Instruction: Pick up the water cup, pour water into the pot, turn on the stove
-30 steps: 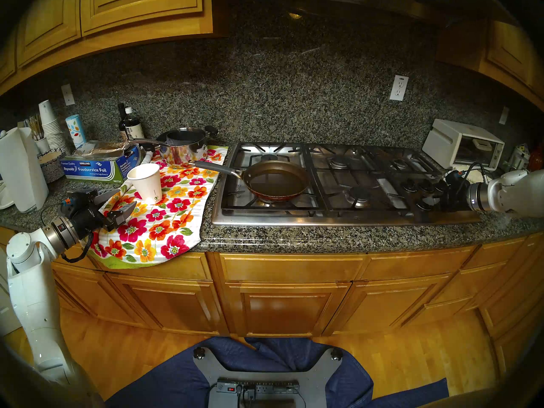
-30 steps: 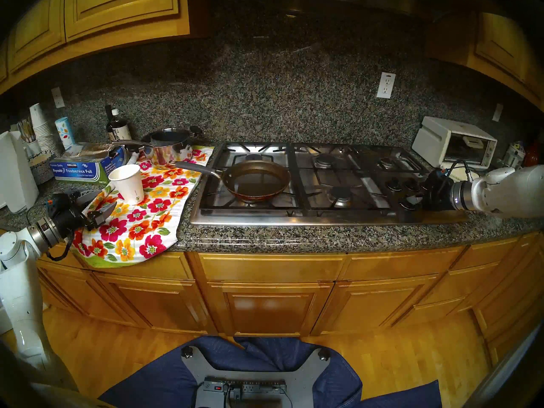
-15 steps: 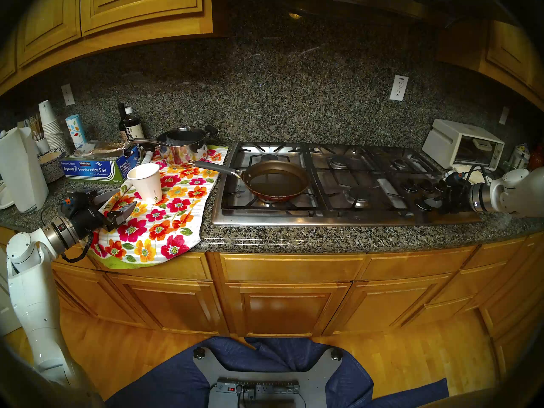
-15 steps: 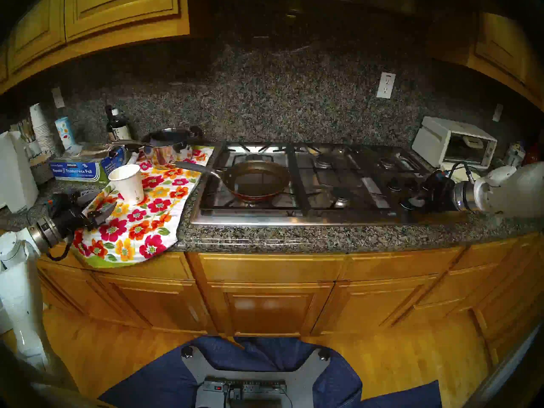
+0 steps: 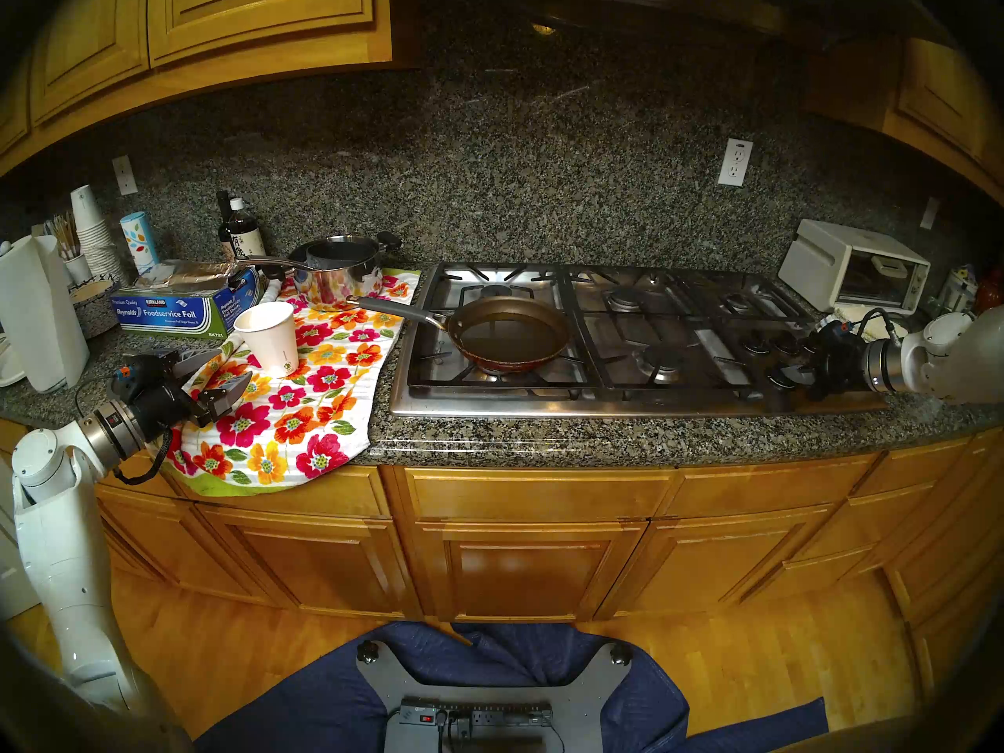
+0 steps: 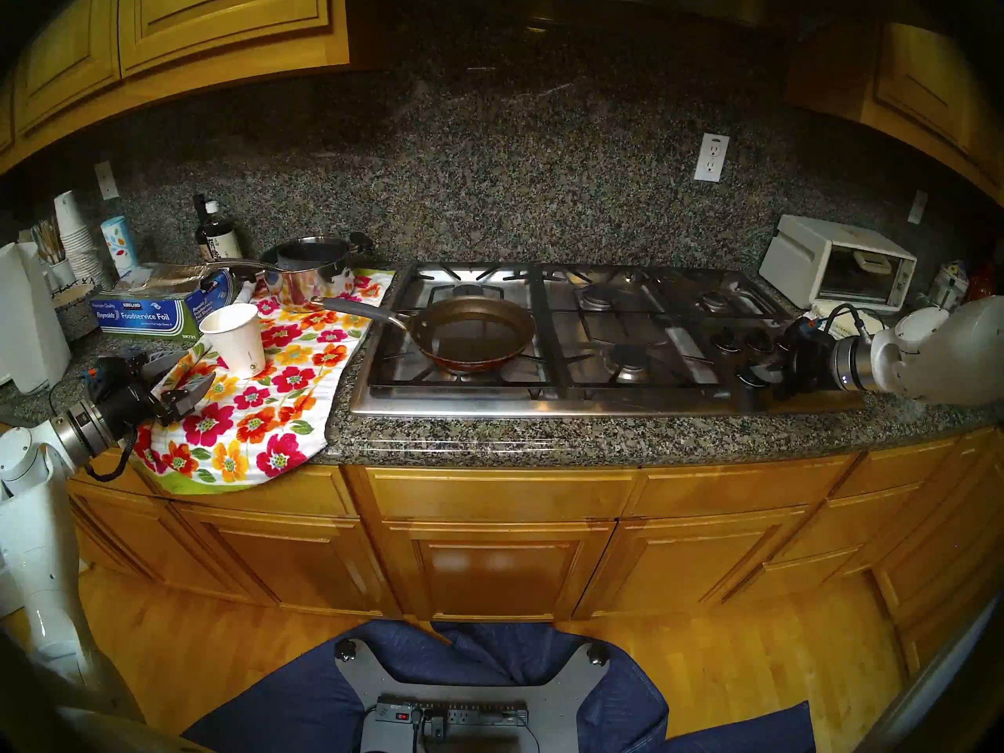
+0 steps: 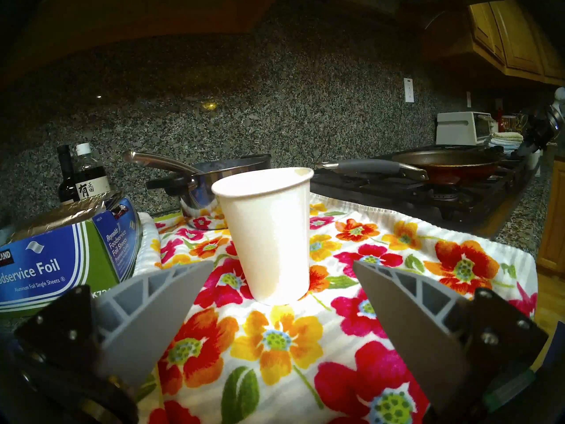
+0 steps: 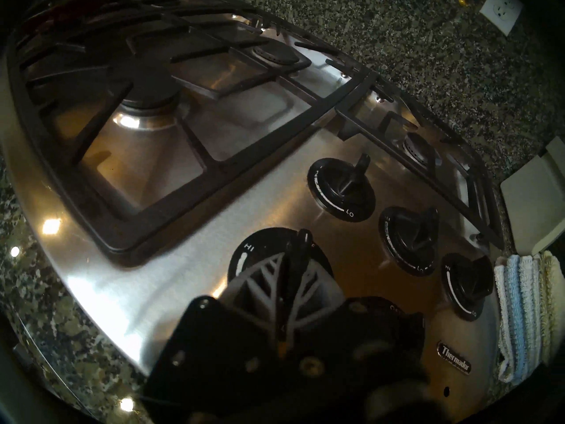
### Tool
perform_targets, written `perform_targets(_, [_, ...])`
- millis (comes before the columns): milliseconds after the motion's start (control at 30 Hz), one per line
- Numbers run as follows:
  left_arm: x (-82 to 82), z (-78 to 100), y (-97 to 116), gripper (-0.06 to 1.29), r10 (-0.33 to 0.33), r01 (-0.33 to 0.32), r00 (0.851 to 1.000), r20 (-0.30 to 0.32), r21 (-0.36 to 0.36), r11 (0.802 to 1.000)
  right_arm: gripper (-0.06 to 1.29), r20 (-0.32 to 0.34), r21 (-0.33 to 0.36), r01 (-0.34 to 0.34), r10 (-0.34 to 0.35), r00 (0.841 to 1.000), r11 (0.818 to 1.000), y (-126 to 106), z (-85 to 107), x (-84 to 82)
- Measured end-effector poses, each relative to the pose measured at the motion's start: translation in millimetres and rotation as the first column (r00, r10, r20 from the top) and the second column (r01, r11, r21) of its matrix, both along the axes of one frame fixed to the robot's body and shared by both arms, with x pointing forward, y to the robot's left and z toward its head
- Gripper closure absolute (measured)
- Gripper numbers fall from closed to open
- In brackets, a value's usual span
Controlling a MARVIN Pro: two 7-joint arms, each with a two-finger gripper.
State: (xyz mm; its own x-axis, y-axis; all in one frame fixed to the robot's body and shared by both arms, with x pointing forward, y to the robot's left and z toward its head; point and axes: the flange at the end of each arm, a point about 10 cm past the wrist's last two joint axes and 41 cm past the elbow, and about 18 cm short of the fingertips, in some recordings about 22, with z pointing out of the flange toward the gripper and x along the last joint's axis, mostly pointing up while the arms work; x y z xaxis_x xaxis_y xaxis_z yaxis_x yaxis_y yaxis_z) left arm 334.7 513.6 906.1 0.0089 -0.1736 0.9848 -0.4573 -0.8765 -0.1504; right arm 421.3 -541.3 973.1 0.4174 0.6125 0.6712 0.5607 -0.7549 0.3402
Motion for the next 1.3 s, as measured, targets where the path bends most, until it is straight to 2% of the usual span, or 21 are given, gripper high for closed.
perform_targets(600, [0.0, 0.0, 0.0, 0.0, 0.0, 0.0, 1.0, 0.0, 0.0, 1.0, 1.27, 0.014, -0.123, -0.112, 0.115, 0.993, 0.986, -0.9, 0.9, 1.9])
perform_targets(933, [0.0, 0.0, 0.0, 0.0, 0.0, 0.0, 1.0, 0.0, 0.0, 1.0, 1.27, 0.01, -0.207, -0.188, 0.194, 0.981, 0.96, -1.6, 3.7, 3.3])
perform_targets(1300, [0.0, 0.1, 0.0, 0.0, 0.0, 0.0, 1.0, 0.0, 0.0, 1.0, 1.27, 0.003, -0.294, -0.259, 0.272, 0.962, 0.92, -1.8, 6.5, 4.1])
